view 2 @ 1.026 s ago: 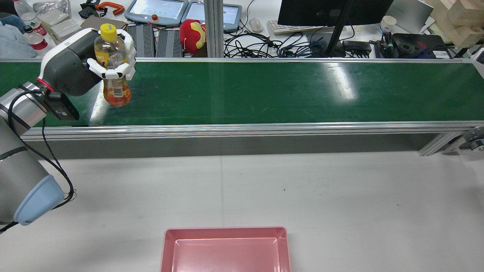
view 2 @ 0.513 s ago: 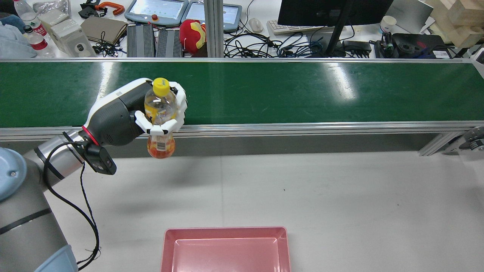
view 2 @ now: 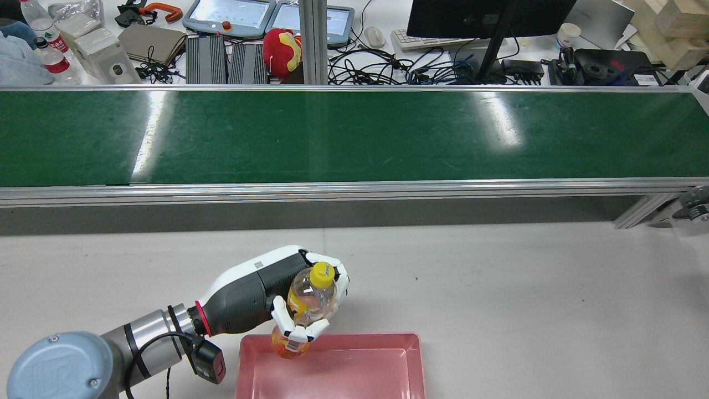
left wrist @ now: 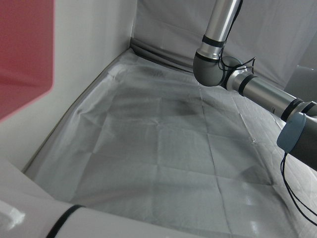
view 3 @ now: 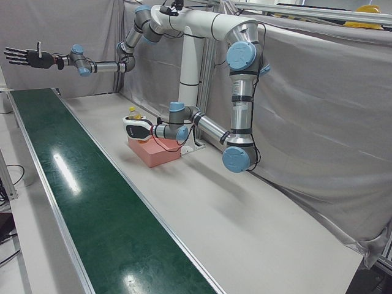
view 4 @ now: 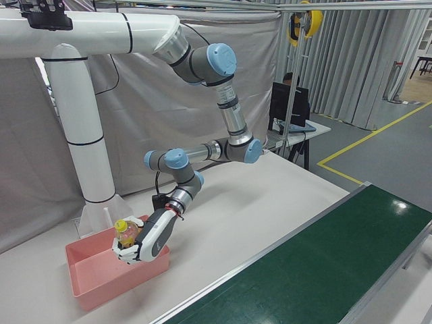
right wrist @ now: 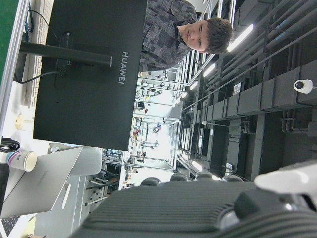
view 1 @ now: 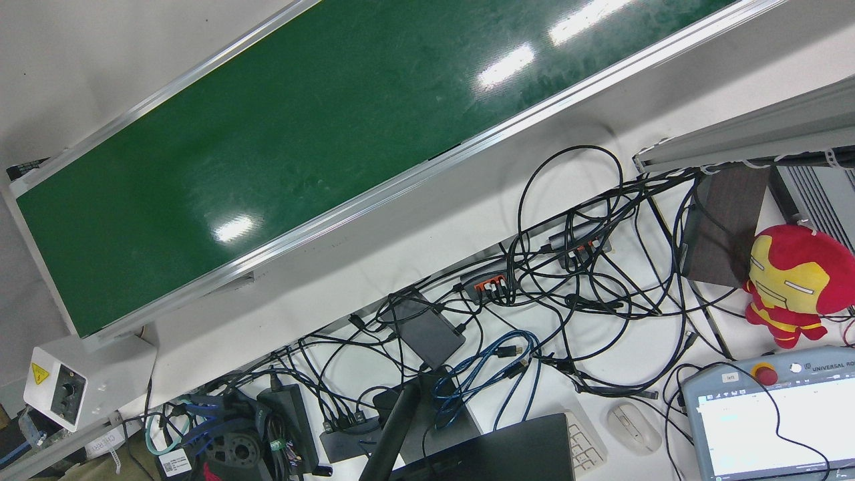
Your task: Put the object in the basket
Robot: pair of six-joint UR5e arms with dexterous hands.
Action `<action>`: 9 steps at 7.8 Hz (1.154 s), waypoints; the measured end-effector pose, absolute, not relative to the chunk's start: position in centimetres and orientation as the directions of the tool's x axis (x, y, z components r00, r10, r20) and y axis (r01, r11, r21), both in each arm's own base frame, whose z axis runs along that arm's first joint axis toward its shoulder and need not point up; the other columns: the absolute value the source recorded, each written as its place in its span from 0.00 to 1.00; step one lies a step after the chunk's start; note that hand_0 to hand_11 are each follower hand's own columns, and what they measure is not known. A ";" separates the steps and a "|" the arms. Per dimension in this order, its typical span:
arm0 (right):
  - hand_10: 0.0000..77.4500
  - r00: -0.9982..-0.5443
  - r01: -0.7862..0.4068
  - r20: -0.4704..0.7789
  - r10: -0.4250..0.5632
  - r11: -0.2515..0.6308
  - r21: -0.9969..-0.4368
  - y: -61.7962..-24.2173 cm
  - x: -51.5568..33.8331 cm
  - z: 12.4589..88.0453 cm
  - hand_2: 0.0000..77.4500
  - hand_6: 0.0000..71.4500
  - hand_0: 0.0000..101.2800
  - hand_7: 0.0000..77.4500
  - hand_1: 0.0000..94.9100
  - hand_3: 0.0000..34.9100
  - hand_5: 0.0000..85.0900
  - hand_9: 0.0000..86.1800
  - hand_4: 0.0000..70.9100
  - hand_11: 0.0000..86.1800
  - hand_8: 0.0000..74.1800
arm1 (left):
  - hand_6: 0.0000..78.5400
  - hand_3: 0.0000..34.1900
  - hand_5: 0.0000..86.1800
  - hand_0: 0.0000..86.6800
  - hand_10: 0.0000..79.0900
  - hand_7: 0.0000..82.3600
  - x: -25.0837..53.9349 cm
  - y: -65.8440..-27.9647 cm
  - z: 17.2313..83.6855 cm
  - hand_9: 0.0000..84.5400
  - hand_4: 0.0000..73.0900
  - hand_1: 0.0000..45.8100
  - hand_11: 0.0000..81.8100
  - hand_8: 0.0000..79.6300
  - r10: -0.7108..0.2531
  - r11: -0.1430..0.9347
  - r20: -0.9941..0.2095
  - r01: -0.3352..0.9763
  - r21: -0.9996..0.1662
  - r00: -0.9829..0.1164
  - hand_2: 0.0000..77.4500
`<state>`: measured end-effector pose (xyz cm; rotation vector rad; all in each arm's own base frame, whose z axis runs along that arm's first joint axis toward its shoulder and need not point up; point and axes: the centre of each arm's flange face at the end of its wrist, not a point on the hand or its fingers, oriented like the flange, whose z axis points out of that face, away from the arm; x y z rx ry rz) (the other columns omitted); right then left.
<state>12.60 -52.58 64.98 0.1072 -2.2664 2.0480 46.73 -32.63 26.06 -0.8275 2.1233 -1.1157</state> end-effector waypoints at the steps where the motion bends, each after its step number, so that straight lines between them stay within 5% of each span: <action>1: 0.00 -0.994 -0.109 0.110 0.005 0.100 -0.989 -52.6 12.6 65.0 0.01 0.00 0.00 0.01 0.00 0.01 0.00 0.00 0.00 0.00 0.00 | 0.80 0.00 0.64 0.91 0.54 0.64 47.7 -30.3 25.6 0.66 0.66 0.21 0.77 0.81 -0.768 0.456 -0.225 -0.265 -0.850 -0.600 0.69; 4: 0.00 -0.994 -0.108 0.110 0.006 0.100 -0.989 -52.6 12.6 65.1 0.00 0.00 0.00 0.01 0.00 0.01 0.00 0.00 0.00 0.00 0.00 | 0.67 0.00 0.65 0.84 0.54 0.66 48.4 -27.1 25.6 0.66 0.66 0.21 0.77 0.81 -0.778 0.482 -0.273 -0.257 -0.838 -0.566 0.69; 6: 0.00 -0.994 -0.109 0.110 0.005 0.100 -0.989 -52.6 12.6 65.1 0.00 0.00 0.00 0.01 0.00 0.01 0.00 0.00 0.00 0.00 0.00 | 0.16 0.00 0.65 0.77 0.54 0.27 46.6 -25.9 27.1 0.63 0.66 0.23 0.77 0.75 -0.783 0.480 -0.290 -0.240 -0.844 -0.550 0.68; 7: 0.00 -0.994 -0.109 0.110 0.005 0.100 -0.989 -52.6 12.6 65.1 0.00 0.00 0.00 0.01 0.00 0.01 0.00 0.00 0.00 0.00 0.00 | 0.00 0.00 0.65 0.72 0.53 0.08 46.0 -25.7 27.6 0.43 0.66 0.23 0.76 0.53 -0.784 0.479 -0.292 -0.236 -0.845 -0.547 0.68; 8: 0.00 -0.994 -0.109 0.110 0.005 0.100 -0.989 -52.6 12.6 65.1 0.01 0.00 0.00 0.01 0.00 0.01 0.00 0.00 0.00 0.00 0.00 | 0.00 0.03 0.65 0.79 0.46 0.01 45.7 -25.6 27.7 0.23 0.66 0.30 0.68 0.27 -0.784 0.479 -0.292 -0.235 -0.846 -0.548 0.63; 9: 0.00 -0.994 -0.109 0.110 0.006 0.100 -0.989 -52.6 12.6 65.1 0.00 0.00 0.00 0.01 0.00 0.01 0.00 0.00 0.00 0.00 0.00 | 0.00 0.03 0.65 0.79 0.46 0.01 45.6 -25.7 27.7 0.23 0.66 0.30 0.68 0.27 -0.783 0.480 -0.289 -0.240 -0.844 -0.551 0.63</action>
